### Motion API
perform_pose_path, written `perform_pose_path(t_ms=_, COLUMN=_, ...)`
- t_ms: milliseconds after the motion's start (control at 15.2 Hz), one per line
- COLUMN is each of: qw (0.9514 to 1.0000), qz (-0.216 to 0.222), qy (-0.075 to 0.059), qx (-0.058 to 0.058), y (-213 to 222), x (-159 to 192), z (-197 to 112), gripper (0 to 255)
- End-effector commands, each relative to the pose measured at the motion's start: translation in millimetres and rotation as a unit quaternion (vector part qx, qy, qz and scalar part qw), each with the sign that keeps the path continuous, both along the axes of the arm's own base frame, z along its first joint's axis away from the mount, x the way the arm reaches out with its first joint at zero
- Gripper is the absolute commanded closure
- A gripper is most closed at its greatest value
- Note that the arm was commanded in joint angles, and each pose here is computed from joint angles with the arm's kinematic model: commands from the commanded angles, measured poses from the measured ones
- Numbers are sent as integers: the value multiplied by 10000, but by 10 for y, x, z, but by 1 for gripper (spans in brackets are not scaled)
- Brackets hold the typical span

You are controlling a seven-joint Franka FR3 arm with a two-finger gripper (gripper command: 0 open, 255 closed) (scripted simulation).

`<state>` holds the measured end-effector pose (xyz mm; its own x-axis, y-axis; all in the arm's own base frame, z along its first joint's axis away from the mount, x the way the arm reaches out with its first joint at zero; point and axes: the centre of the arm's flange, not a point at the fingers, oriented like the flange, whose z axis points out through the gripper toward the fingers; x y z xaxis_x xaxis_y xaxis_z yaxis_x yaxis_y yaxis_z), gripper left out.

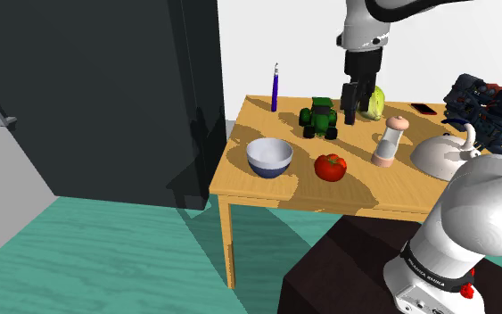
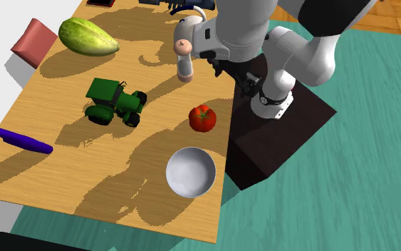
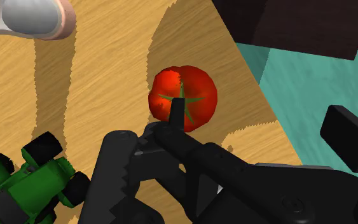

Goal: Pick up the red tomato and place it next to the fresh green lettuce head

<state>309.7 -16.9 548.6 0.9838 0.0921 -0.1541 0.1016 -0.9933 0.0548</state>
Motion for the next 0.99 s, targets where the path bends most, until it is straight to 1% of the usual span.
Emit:
perform_pose_path(t_ms=0, qw=10000, qz=0, qy=0, qx=0, y=0, x=0, z=0, gripper=0)
perform_pose_path(t_ms=66, qw=9997, qz=-80, qy=64, qx=-234, y=121, x=81, z=-115, gripper=0)
perform_pose_path(t_ms=198, qw=9971, qz=-240, qy=193, qx=-701, y=342, x=243, z=-365, gripper=0)
perform_pose_path(t_ms=330, qw=9918, qz=-399, qy=321, qx=-1167, y=534, x=405, z=-638, gripper=0)
perform_pose_path(t_ms=462, qw=9840, qz=-558, qy=449, qx=-1629, y=693, x=565, z=-932, gripper=0)
perform_pose_path(t_ms=528, qw=9792, qz=-636, qy=512, qx=-1859, y=761, x=644, z=-1085, gripper=0)
perform_pose_path(t_ms=660, qw=9675, qz=-792, qy=637, qx=-2314, y=870, x=799, z=-1404, gripper=0)
perform_pose_path(t_ms=792, qw=9534, qz=-946, qy=761, qx=-2763, y=944, x=948, z=-1735, gripper=0)
perform_pose_path(t_ms=924, qw=9367, qz=-1098, qy=883, qx=-3206, y=981, x=1091, z=-2075, gripper=0)
